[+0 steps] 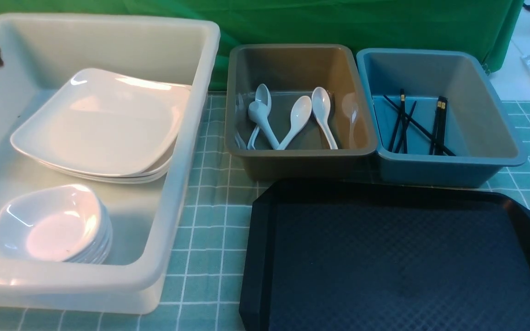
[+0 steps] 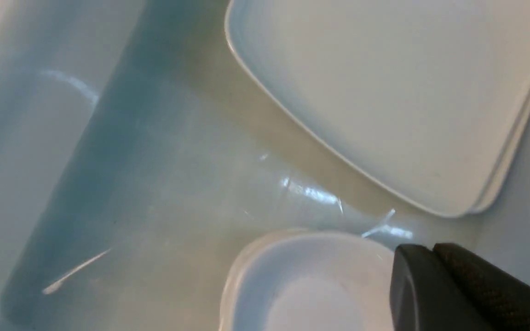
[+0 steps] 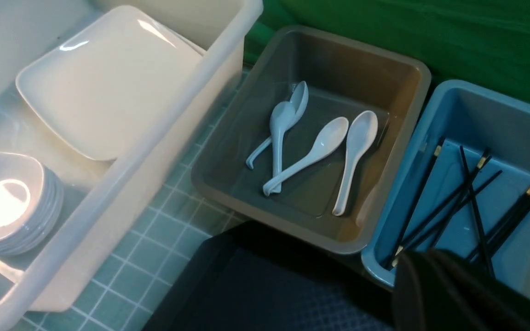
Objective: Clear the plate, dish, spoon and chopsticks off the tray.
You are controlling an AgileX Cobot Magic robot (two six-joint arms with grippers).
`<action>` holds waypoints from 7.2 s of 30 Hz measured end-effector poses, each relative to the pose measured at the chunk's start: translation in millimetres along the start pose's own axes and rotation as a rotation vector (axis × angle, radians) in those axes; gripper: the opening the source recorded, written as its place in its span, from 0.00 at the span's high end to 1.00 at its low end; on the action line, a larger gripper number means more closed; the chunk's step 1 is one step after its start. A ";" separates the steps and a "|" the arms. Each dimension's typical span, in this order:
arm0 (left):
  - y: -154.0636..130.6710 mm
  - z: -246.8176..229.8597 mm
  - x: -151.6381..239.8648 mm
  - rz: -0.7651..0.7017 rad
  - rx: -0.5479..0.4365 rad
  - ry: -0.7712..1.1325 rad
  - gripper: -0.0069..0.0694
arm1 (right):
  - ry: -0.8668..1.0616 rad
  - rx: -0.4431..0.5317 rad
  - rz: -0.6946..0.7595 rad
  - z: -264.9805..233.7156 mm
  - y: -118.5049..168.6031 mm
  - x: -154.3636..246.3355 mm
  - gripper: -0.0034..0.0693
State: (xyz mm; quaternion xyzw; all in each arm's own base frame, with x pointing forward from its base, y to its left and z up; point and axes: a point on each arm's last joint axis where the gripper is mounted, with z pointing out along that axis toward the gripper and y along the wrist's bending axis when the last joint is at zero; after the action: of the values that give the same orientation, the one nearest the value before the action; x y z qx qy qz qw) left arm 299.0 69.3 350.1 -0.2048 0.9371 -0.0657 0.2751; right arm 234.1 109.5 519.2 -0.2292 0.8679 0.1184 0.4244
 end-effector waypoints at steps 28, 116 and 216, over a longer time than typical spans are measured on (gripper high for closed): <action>50.4 199.9 -32.3 -0.108 -0.042 -0.131 0.90 | 0.000 0.001 -0.052 0.0 0.0 0.0 0.86; 53.0 -23.3 278.2 0.308 0.210 -0.956 0.89 | -0.989 0.254 -0.090 -104.5 14.6 292.5 0.63; 60.7 5.5 294.8 0.367 0.149 -0.806 0.89 | -0.292 0.542 0.111 39.7 -13.6 403.6 0.62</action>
State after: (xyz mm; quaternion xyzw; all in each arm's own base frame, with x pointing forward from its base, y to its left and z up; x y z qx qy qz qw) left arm 55.4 0.5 187.1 -0.0240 0.7685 0.0021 0.6394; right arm 52.2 -6.4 175.5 -0.0403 0.8089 -0.0625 0.5832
